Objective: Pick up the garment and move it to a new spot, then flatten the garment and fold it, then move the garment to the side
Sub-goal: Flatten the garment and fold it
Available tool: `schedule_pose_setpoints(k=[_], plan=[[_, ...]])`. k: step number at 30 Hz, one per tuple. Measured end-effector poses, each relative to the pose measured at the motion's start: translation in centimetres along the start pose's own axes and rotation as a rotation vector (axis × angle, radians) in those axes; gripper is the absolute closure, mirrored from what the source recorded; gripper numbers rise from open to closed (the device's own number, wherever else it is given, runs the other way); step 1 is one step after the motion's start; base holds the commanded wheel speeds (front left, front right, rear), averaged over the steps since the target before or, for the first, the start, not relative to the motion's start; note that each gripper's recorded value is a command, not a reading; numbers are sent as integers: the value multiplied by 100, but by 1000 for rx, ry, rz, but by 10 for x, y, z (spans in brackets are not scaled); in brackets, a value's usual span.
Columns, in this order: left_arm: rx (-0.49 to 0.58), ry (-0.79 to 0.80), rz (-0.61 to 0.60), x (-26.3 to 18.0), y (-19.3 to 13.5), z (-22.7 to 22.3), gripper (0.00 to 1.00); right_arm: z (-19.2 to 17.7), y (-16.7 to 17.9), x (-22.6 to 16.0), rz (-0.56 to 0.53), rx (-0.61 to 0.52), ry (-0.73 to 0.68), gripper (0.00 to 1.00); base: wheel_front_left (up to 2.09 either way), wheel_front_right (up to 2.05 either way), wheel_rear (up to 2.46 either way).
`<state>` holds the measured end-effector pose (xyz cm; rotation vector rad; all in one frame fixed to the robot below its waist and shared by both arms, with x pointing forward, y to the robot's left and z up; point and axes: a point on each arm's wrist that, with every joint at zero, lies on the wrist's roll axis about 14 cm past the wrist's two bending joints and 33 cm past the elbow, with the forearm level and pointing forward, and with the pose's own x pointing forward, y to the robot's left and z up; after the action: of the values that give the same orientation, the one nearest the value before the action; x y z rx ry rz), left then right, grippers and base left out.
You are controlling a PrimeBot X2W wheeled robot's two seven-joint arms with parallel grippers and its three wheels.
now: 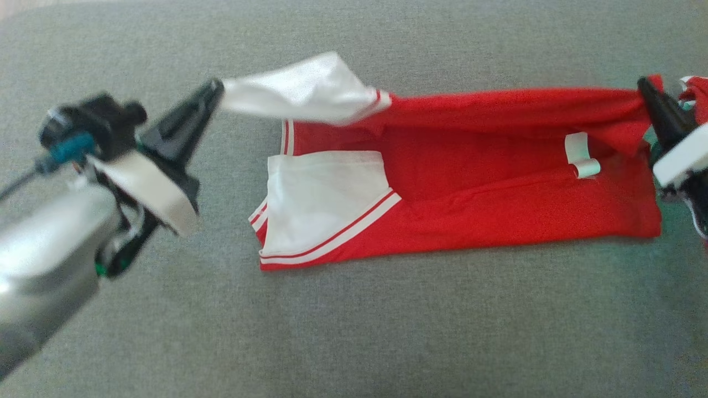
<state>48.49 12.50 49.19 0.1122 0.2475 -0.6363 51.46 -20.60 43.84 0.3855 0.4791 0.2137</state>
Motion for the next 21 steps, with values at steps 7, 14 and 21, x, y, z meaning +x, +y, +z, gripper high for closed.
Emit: schedule_pose_setpoints(k=[7, 14, 21], plan=[[-105, 49, -10, -23, -43, -41, 100, -39, -12, -21, -14, 17, 43, 100, 0, 0, 0], [-196, 95, 3, -36, -65, -68, 100, -56, -22, -31, -41, 30, 59, 100, 0, 0, 0], [-297, 72, 39, -35, -79, -74, 51, -68, -24, -36, -59, 12, 74, 0, 0, 0, 0]])
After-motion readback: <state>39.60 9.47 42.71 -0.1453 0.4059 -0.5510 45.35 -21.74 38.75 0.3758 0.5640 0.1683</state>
